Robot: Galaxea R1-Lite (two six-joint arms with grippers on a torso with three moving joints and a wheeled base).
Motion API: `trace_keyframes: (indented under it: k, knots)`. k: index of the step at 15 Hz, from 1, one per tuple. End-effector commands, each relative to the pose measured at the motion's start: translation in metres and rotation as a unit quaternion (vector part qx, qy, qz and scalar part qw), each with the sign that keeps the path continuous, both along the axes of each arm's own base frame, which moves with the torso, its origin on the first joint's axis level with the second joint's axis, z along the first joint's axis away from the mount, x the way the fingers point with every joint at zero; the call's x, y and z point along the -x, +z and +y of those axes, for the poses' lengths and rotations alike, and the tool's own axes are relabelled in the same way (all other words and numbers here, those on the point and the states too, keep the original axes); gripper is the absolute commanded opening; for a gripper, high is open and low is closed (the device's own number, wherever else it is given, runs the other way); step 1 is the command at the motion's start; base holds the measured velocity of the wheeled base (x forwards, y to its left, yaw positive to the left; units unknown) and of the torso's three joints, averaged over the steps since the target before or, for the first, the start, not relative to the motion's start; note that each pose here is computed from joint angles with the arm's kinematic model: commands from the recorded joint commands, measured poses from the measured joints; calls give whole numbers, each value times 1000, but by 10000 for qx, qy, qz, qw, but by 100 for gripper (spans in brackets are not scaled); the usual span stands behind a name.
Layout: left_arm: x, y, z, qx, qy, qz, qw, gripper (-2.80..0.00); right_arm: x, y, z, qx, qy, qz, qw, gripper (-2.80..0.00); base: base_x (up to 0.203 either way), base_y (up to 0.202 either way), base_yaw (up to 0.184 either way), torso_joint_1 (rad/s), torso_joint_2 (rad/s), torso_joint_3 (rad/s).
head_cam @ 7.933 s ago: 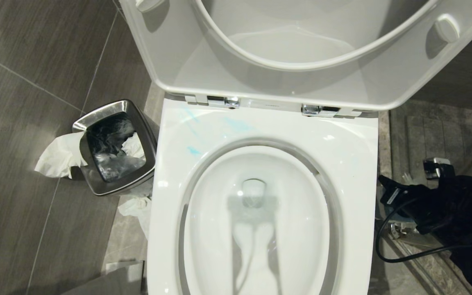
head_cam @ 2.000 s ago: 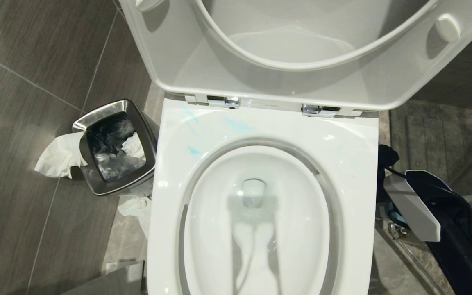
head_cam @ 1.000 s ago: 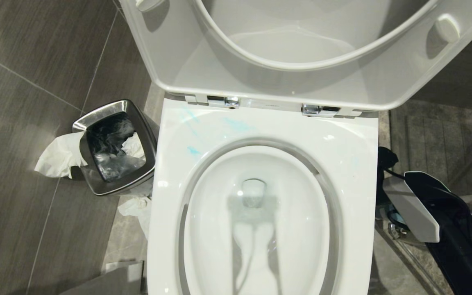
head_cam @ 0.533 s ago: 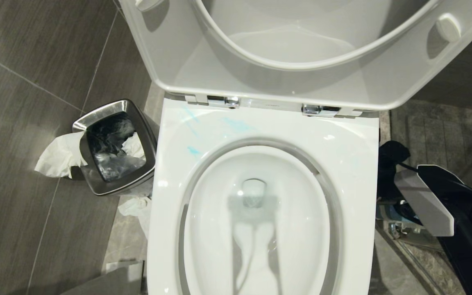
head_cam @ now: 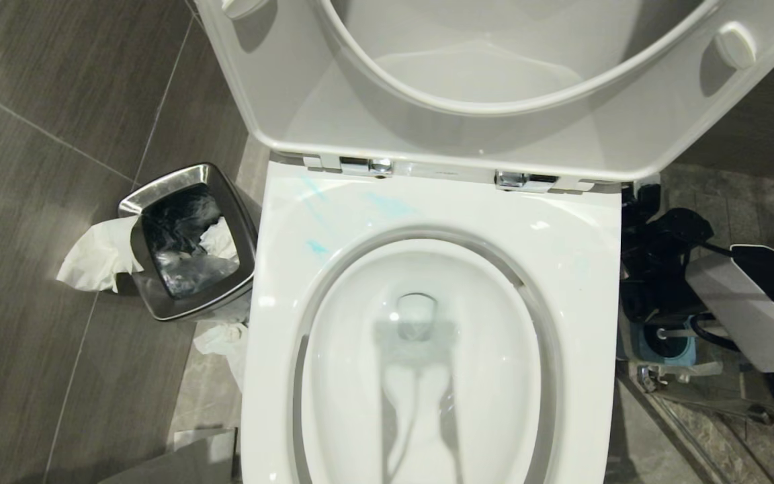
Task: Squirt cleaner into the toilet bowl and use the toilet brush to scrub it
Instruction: Pour in the cleaning agent
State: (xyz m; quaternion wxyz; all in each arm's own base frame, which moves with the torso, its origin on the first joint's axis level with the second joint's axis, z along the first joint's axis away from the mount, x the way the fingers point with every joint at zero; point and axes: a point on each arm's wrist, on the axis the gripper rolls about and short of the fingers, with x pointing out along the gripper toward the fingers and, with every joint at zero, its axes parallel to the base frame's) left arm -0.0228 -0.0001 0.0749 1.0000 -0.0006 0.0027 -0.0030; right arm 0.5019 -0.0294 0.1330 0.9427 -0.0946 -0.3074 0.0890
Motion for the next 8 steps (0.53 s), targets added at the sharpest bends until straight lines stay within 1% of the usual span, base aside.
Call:
trace_keyframes:
  k: [1,4,6,8]
  knots:
    - [0,-1,0,1,-1,26,10000,-280,25,38,-4,-5,-44,-122,9999,-280,0,0,0,0,0,0]
    - [0,-1,0,1,-1,26,10000,-280,64,75,-12,-17,-161,-127,9998,-280,0,0,0,0,0,0]
    - [0,-1,0,1,-1,26,10000,-280,94,99,-13,-79,-162,-153,9997,-280,0,0,0,0,0,0]
    - [0,-1,0,1,-1,26,10000,-280,128,116,-10,-154,-133,-97,9997,-280,0,0,0,0,0,0]
